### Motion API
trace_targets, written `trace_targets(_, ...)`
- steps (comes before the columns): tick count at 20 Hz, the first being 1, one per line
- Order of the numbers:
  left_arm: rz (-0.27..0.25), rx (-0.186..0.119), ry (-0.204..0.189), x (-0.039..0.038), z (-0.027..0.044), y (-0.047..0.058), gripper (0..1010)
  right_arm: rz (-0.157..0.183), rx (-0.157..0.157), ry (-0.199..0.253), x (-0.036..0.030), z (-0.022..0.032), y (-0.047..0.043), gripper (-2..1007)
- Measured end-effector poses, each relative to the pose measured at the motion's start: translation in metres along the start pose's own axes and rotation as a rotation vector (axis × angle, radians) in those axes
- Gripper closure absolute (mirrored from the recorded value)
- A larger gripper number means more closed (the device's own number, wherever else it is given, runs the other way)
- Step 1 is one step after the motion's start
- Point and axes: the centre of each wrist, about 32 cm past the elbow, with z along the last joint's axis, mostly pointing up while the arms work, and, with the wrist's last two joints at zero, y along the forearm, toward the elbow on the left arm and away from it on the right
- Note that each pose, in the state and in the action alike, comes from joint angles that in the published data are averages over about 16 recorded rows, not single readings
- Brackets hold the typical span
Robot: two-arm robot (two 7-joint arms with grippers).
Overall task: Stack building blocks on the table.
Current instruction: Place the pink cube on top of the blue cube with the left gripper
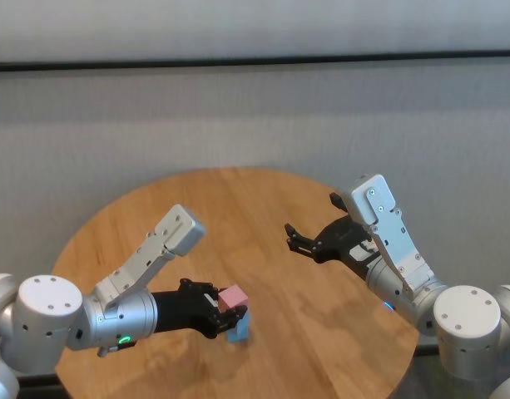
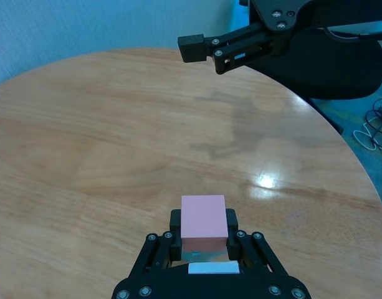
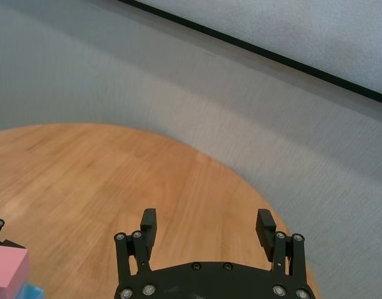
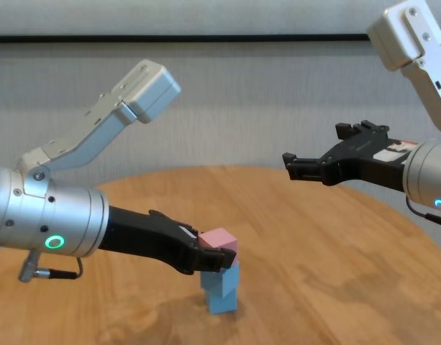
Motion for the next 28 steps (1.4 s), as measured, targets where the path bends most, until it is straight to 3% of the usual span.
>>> trace_targets(18, -0.002, 0.003, 0.0, 0.0001, -0.0002, -0.0003, 593, 0.0, 0.0, 0.0, 0.0, 0.0, 0.0, 0)
trace_targets(28, -0.002, 0.002, 0.0, 0.0002, -0.0001, -0.0003, 380, 0.0, 0.0, 0.0, 0.0, 0.0, 0.0, 0)
